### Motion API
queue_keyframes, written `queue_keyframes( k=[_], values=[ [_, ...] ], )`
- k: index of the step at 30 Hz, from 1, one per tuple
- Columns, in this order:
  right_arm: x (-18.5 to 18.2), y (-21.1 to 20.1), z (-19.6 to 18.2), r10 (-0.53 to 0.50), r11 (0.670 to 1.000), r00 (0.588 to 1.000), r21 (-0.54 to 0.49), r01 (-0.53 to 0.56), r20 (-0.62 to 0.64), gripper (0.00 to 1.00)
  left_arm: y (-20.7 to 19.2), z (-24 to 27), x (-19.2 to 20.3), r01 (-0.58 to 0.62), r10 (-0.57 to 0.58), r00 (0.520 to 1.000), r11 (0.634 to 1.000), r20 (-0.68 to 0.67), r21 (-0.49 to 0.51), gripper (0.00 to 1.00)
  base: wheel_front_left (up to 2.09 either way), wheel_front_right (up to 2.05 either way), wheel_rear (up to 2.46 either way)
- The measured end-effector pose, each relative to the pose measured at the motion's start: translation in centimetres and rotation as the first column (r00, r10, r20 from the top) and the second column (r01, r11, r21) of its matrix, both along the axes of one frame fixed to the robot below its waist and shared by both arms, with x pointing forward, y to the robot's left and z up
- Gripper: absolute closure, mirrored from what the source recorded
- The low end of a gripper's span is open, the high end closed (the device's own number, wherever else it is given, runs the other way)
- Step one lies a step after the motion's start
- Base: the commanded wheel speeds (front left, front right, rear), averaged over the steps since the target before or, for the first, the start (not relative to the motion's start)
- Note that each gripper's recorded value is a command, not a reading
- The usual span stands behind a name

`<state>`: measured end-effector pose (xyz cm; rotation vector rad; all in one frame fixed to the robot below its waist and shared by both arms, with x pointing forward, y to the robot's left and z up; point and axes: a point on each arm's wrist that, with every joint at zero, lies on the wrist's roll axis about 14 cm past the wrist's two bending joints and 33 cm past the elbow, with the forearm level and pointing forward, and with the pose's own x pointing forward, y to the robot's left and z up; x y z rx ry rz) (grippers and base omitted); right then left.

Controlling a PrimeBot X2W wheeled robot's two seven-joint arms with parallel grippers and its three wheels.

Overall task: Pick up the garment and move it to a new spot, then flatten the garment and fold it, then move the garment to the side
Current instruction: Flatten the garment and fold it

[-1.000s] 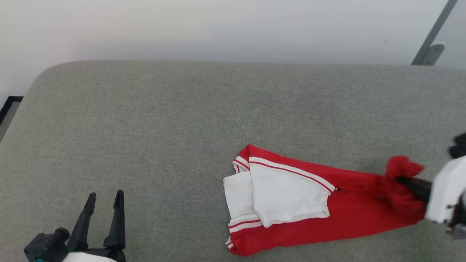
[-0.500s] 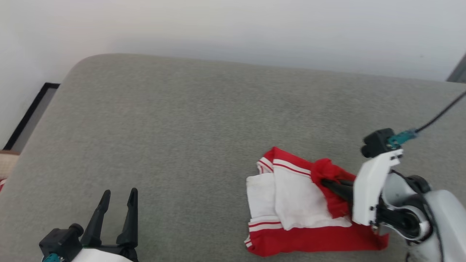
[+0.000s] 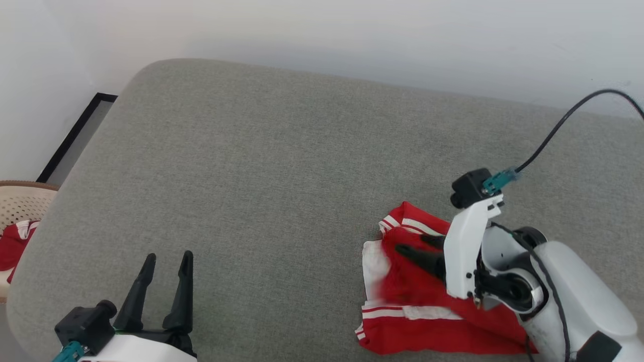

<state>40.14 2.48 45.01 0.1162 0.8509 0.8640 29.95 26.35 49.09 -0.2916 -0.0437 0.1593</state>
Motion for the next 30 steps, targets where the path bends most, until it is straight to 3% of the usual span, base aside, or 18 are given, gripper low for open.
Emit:
queue_keyframes(
  k=[10, 14, 21, 30],
  values=[
    [1.9, -2.6, 3.7, -0.084, 0.993, 0.991, 0.096, 0.074, 0.107, 0.0, -0.4, 0.4, 1.2, 0.025, -0.025, 1.0, 1.0, 0.014, 0.002, 0.0, 0.0, 0.0, 0.0],
    [2.8, -6.1, 5.3, -0.183, 0.978, 0.964, 0.135, 0.158, 0.192, 0.0, -0.7, 0.6, 1.8, 0.042, -0.042, 0.999, 0.999, 0.023, 0.006, 0.0, 0.0, 0.0, 0.0],
    [2.6, -13.0, 7.0, -0.383, 0.921, 0.864, 0.204, 0.332, 0.325, 0.0, -1.8, 0.9, 2.7, 0.087, -0.087, 0.996, 0.996, 0.036, 0.011, 0.0, 0.0, 0.0, 0.0],
    [0.1, -19.8, 9.2, -0.574, 0.819, 0.654, 0.314, 0.481, 0.494, 0.0, -3.2, 1.2, 2.7, 0.142, -0.143, 0.989, 0.99, 0.045, 0.025, 0.0, 0.0, 0.0, 0.0]
  ],
)
